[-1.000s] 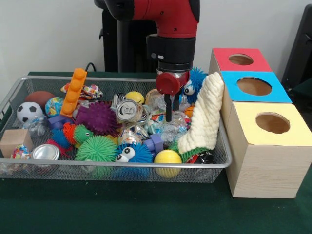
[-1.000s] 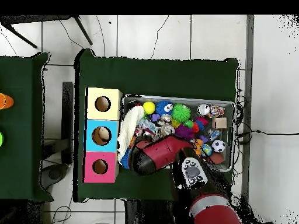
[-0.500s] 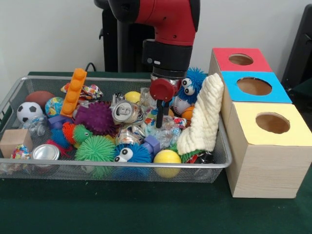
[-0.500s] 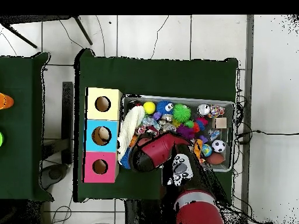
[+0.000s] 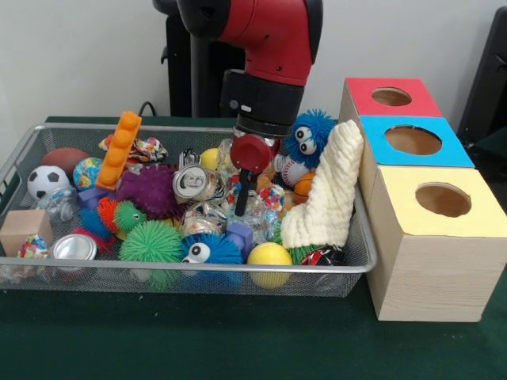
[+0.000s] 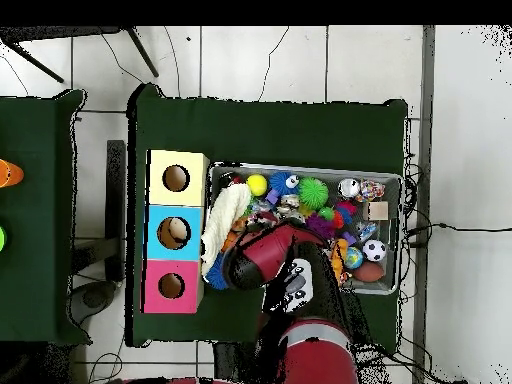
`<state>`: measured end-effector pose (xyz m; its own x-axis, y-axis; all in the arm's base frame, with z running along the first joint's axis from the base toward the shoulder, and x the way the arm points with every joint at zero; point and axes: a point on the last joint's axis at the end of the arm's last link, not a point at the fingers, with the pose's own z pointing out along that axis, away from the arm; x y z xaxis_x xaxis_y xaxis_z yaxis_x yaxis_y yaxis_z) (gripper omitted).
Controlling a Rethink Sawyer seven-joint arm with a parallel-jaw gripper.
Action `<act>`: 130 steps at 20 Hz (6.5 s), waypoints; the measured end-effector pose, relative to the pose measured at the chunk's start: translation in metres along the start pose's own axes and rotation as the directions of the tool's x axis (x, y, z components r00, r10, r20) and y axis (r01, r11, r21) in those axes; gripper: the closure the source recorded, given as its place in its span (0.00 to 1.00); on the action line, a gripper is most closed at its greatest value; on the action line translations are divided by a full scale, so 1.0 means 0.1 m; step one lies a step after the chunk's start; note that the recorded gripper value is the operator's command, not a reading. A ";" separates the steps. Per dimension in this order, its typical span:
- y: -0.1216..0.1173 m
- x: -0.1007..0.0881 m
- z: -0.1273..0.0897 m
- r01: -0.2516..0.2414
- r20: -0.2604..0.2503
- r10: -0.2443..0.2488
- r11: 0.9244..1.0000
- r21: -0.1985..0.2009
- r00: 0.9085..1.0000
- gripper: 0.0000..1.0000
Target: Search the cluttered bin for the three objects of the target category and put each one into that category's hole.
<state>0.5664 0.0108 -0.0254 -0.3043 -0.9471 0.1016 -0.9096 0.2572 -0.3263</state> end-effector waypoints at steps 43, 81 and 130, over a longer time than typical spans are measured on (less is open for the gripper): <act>0.00 0.78 0.25 -0.046 -0.193 0.045 0.999 -0.003 0.980 0.00; -0.63 0.47 -0.55 -0.420 0.103 0.427 0.903 -0.085 0.898 0.00; -0.21 0.30 -0.19 -0.424 0.091 0.447 0.884 -0.195 0.890 1.00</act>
<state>0.5708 -0.0193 0.0025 -0.6513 -0.7456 -0.1410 -0.7306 0.6664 -0.1486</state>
